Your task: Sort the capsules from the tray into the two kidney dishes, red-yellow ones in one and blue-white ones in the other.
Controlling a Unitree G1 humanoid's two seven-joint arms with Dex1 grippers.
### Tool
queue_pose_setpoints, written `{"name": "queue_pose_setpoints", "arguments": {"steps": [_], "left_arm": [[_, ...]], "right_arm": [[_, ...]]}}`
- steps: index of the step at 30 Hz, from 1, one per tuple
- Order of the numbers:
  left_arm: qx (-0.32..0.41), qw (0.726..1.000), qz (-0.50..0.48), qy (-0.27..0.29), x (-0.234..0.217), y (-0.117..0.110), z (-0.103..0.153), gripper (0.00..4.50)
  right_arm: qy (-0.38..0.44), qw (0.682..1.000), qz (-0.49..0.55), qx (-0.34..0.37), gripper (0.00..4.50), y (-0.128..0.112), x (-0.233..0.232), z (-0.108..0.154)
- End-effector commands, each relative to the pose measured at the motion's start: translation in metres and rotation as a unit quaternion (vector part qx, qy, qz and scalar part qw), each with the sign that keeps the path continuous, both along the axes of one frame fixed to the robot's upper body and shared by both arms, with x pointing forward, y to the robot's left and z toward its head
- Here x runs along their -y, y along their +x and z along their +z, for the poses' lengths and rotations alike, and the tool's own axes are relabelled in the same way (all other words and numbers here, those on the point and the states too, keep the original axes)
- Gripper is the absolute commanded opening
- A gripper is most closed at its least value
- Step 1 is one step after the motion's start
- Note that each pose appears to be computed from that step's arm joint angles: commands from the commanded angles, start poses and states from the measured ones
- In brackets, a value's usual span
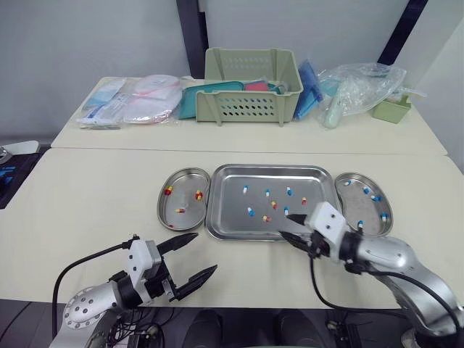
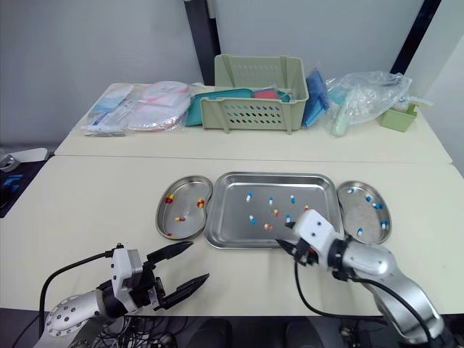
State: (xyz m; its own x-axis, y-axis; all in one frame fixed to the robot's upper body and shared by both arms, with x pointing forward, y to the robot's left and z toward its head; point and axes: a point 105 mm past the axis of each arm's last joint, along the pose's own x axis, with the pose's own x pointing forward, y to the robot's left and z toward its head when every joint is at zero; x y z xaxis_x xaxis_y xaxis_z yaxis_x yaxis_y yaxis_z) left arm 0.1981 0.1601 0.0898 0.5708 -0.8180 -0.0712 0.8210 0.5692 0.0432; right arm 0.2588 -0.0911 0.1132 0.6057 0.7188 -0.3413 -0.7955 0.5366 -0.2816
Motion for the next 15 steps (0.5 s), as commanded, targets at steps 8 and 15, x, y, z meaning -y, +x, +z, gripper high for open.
{"name": "queue_pose_setpoints", "arguments": {"steps": [8, 15], "left_arm": [[0.019, 1.0, -0.016, 0.003, 0.01, 0.0, 0.01, 4.5], [0.02, 1.0, -0.014, 0.002, 0.014, -0.001, 0.012, 4.5]], "right_arm": [[-0.011, 0.997, -0.062, -0.034, 2.23, 0.037, -0.047, 0.006], [-0.027, 0.996, -0.063, -0.06, 2.23, 0.046, -0.064, -0.005]]}}
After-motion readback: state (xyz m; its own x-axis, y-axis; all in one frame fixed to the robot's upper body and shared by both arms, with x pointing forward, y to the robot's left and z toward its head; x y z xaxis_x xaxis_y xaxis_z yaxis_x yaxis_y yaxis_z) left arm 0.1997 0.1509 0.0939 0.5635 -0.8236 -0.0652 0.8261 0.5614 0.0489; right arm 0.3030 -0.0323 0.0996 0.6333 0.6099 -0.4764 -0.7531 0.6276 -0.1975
